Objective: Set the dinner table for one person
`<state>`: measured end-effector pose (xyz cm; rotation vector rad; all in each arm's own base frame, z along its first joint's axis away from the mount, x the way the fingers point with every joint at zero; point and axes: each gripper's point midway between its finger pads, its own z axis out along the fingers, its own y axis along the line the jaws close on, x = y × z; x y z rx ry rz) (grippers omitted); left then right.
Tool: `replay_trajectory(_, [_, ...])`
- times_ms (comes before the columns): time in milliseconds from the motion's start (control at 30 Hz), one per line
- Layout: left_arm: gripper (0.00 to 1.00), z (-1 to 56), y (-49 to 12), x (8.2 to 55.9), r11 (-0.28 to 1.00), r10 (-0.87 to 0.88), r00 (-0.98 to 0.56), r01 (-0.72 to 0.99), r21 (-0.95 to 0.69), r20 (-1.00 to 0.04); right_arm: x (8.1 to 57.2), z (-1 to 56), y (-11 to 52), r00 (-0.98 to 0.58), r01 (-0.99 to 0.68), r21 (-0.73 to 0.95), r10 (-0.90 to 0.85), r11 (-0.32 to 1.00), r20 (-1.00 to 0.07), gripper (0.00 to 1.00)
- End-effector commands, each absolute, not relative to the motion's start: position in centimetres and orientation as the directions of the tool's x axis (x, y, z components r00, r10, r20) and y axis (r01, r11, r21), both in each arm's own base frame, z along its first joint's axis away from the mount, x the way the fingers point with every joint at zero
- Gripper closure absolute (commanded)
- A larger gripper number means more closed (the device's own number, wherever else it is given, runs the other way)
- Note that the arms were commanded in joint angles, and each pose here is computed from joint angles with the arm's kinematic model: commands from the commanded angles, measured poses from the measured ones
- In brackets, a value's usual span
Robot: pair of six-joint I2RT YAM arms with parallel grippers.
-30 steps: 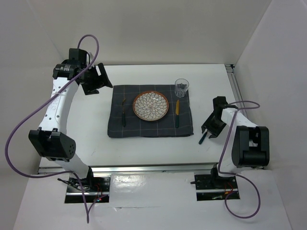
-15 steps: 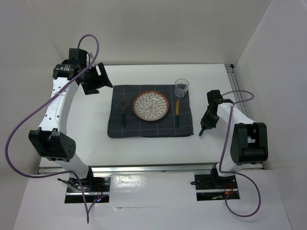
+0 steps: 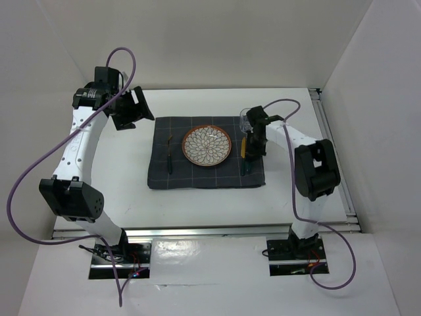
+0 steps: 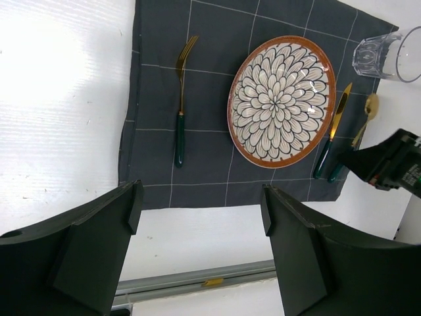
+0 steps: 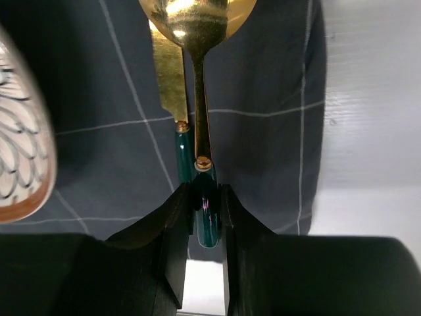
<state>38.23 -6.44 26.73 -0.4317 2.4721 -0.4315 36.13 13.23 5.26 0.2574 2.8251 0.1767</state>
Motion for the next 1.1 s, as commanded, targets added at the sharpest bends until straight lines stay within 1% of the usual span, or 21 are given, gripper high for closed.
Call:
replay_trajectory(0, [0.11, 28.2, -6.3, 37.8, 0.904, -0.377, -0.752, -0.172, -0.391, -0.541, 37.3, 5.4, 13.6, -0.938, 0.150, 0.147, 0.188, 0.978, -0.292, 0.98])
replay_trajectory(67, [0.11, 28.1, -6.2, 37.9, 0.906, -0.377, -0.750, -0.177, -0.385, -0.543, 37.6, 4.0, 13.2, -0.942, 0.162, 0.107, 0.186, 0.981, -0.280, 0.96])
replay_trajectory(100, [0.11, 28.1, -6.2, 37.9, 0.906, -0.377, -0.750, -0.177, -0.385, -0.544, 37.7, 3.8, 13.2, -0.943, 0.173, 0.105, 0.196, 0.979, -0.270, 0.93])
replay_trajectory(133, [0.11, 28.1, -6.2, 37.9, 0.906, -0.377, -0.750, -0.177, -0.385, -0.544, 37.9, 3.7, 13.3, -0.943, 0.174, 0.105, 0.196, 0.979, -0.270, 0.85])
replay_trajectory(233, [0.11, 28.4, -6.2, 38.0, 0.906, -0.378, -0.745, -0.173, -0.387, -0.550, 37.8, 3.1, 13.1, -0.947, 0.178, 0.087, 0.195, 0.980, -0.256, 0.74])
replay_trajectory(267, [0.11, 28.4, -6.2, 38.0, 0.906, -0.378, -0.745, -0.173, -0.387, -0.550, 37.7, 3.1, 13.4, -0.949, 0.169, 0.087, 0.186, 0.982, -0.256, 0.64])
replay_trajectory(300, [0.11, 28.4, -6.2, 38.0, 0.906, -0.378, -0.745, -0.173, -0.387, -0.550, 38.0, 3.4, 13.5, -0.947, 0.168, 0.092, 0.187, 0.982, -0.263, 0.61])
replay_trajectory(367, [0.11, 28.4, -6.2, 38.0, 0.906, -0.378, -0.745, -0.173, -0.387, -0.550, 38.1, 4.1, 13.4, -0.943, 0.170, 0.087, 0.187, 0.982, -0.274, 0.59])
replay_trajectory(467, [0.11, 28.6, -6.2, 37.8, 0.906, -0.378, -0.745, -0.173, -0.387, -0.550, 38.4, 7.1, 12.9, -0.925, 0.183, 0.085, 0.201, 0.979, -0.324, 0.58])
replay_trajectory(500, [0.11, 28.7, -6.2, 37.8, 0.906, -0.378, -0.745, -0.173, -0.387, -0.550, 38.4, 8.9, 12.5, -0.910, 0.197, 0.081, 0.213, 0.977, -0.355, 0.51])
replay_trajectory(533, [0.11, 28.7, -6.3, 37.8, 0.904, -0.377, -0.747, -0.168, -0.393, -0.547, 38.5, 10.0, 12.2, -0.901, 0.201, 0.075, 0.215, 0.977, -0.378, 0.38])
replay_trajectory(567, [0.11, 29.0, -6.3, 37.9, 0.904, -0.377, -0.742, -0.164, -0.395, -0.554, 38.3, 10.7, 11.8, -0.890, 0.224, 0.066, 0.232, 0.972, -0.392, 0.30])
replay_trajectory(600, [0.11, 29.0, -6.3, 37.9, 0.904, -0.377, -0.742, -0.164, -0.395, -0.554, 38.4, 12.7, 10.7, -0.863, 0.260, 0.072, 0.265, 0.963, -0.430, 0.24])
replay_trajectory(667, [0.11, 29.0, -6.3, 37.9, 0.904, -0.377, -0.742, -0.164, -0.395, -0.554, 37.8, 14.1, 7.8, -0.809, 0.384, 0.031, 0.353, 0.923, -0.470, 0.15])
replay_trajectory(700, [0.11, 29.0, -6.3, 37.9, 0.904, -0.377, -0.742, -0.164, -0.395, -0.554, 37.6, 14.7, 6.4, -0.772, 0.448, 0.022, 0.399, 0.894, -0.494, 0.14])
replay_trajectory(733, [0.11, 29.4, -6.5, 37.9, 0.902, -0.376, -0.740, -0.155, -0.403, -0.558, 37.2, 16.5, 3.4, -0.699, 0.540, 0.008, 0.454, 0.842, -0.552, 0.14])
replay_trajectory(767, [0.11, 29.4, -6.5, 37.9, 0.902, -0.376, -0.740, -0.155, -0.403, -0.558, 36.0, 16.1, 2.0, -0.676, 0.590, -0.007, 0.489, 0.807, -0.551, 0.07])
replay_trajectory(833, [0.11, 29.7, -6.5, 37.8, 0.902, -0.377, -0.734, -0.152, -0.404, -0.565, 35.1, 17.5, -1.0, -0.588, 0.667, 0.046, 0.564, 0.743, -0.580, 0.02])
replay_trajectory(967, [0.11, 29.9, -6.6, 37.4, 0.900, -0.376, -0.730, -0.141, -0.413, -0.571, 33.1, 18.5, -3.9, -0.518, 0.724, 0.086, 0.622, 0.685, -0.587, 0.02])
replay_trajectory(1033, [0.11, 30.4, -6.8, 37.4, 0.897, -0.376, -0.722, -0.127, -0.423, -0.581, 32.4, 19.3, -4.5, -0.493, 0.721, 0.114, 0.622, 0.683, -0.608, 0.02])
replay_trajectory(1067, [0.11, 30.0, -6.8, 37.3, 0.898, -0.375, -0.728, -0.131, -0.421, -0.573, 32.2, 19.5, -4.4, -0.493, 0.708, 0.128, 0.615, 0.695, -0.615, 0.05])
